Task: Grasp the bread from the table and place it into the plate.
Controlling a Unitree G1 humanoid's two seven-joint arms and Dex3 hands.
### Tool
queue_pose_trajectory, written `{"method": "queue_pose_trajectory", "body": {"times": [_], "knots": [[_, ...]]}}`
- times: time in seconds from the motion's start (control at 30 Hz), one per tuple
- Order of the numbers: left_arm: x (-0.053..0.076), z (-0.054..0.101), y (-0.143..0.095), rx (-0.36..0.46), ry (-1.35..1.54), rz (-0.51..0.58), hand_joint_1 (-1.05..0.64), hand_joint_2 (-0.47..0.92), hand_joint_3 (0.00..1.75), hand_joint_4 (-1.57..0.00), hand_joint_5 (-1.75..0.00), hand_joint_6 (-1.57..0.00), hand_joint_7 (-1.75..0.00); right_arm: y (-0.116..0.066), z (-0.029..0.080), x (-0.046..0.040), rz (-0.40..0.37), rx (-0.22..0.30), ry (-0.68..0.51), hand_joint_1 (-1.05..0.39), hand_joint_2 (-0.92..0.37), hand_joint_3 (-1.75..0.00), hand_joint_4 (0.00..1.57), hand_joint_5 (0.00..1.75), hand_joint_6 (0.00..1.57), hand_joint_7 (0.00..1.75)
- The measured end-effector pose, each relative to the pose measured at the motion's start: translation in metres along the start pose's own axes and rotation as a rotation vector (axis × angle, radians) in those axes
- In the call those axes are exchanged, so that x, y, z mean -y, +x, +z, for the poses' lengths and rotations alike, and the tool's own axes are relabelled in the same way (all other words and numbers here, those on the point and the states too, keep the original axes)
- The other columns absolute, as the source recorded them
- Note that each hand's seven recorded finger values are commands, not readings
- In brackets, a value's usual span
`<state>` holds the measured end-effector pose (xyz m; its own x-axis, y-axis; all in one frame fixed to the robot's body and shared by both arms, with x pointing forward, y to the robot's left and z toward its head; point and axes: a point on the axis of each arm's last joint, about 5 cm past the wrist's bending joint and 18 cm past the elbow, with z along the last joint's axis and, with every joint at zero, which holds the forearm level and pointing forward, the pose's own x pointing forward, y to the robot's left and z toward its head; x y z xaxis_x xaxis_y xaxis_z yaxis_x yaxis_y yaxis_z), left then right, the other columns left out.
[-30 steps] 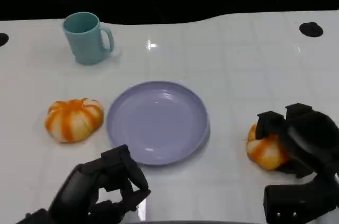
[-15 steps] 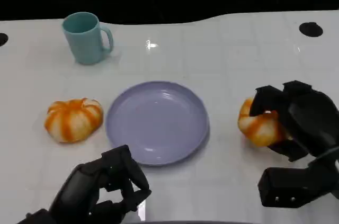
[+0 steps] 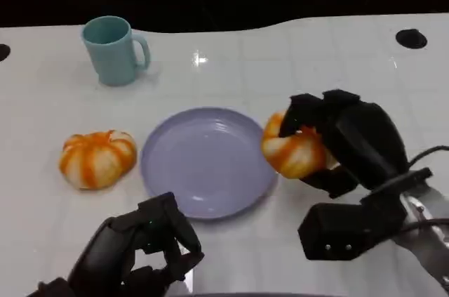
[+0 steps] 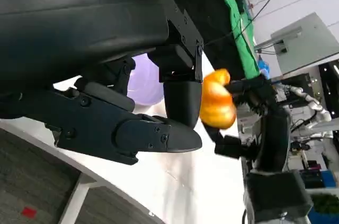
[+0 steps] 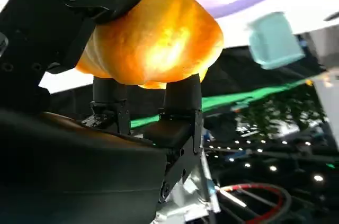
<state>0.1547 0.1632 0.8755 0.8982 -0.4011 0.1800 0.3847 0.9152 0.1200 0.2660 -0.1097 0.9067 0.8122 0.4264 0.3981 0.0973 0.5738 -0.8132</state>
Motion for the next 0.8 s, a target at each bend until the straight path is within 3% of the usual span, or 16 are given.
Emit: {"method": "queue_pose_trajectory", "body": {"times": [0.2, 0.43, 0.57, 0.6, 0.67, 0.7, 0.77, 0.8], "knots": [[0.002, 0.0, 0.001, 0.002, -0.005, -0.003, -0.53, 0.92, 0.32, -0.7, -1.75, -0.6, -1.55, 0.018, 0.018, -0.0099, 0.017, 0.053, 0.025, -0.18, -0.28, -1.27, 0.98, 1.75, 0.73, 1.75], [0.004, 0.0, 0.001, -0.002, -0.01, -0.002, -0.53, 0.92, 0.31, -0.7, -1.75, -0.61, -1.56, 0.033, 0.034, -0.0272, 0.07, 0.085, 0.051, -0.17, -0.26, -1.35, 0.98, 1.75, 0.74, 1.75], [0.006, 0.001, 0.002, 0.002, -0.009, -0.003, -0.53, 0.92, 0.32, -0.7, -1.75, -0.61, -1.56, 0.04, 0.039, -0.0342, 0.102, 0.089, 0.095, -0.15, -0.3, -1.3, 0.91, 1.75, 0.71, 1.75], [0.006, 0.001, 0.002, 0.003, -0.009, -0.004, -0.53, 0.92, 0.32, -0.7, -1.75, -0.61, -1.56, 0.041, 0.04, -0.0359, 0.114, 0.086, 0.105, -0.16, -0.33, -1.25, 0.87, 1.75, 0.7, 1.64], [0.007, 0.001, 0.002, 0.005, -0.009, -0.005, -0.53, 0.92, 0.32, -0.7, -1.75, -0.61, -1.56, 0.044, 0.043, -0.0391, 0.151, 0.072, 0.132, -0.16, -0.41, -1.15, 0.78, 1.63, 0.76, 1.27], [0.007, 0.001, 0.002, 0.005, -0.009, -0.005, -0.53, 0.92, 0.32, -0.7, -1.75, -0.6, -1.56, 0.045, 0.044, -0.0406, 0.171, 0.063, 0.148, -0.17, -0.46, -1.04, 0.76, 1.48, 0.76, 1.09], [0.007, 0.001, 0.002, 0.005, -0.009, -0.005, -0.54, 0.92, 0.32, -0.7, -1.75, -0.6, -1.56, 0.047, 0.047, -0.0425, 0.213, 0.05, 0.165, -0.22, -0.63, -0.63, 0.69, 1.02, 0.73, 0.59], [0.007, 0.001, 0.002, 0.005, -0.009, -0.005, -0.54, 0.92, 0.32, -0.7, -1.75, -0.6, -1.56, 0.049, 0.048, -0.0425, 0.24, 0.042, 0.162, -0.27, -0.72, -0.46, 0.55, 0.79, 0.64, 0.34]]}}
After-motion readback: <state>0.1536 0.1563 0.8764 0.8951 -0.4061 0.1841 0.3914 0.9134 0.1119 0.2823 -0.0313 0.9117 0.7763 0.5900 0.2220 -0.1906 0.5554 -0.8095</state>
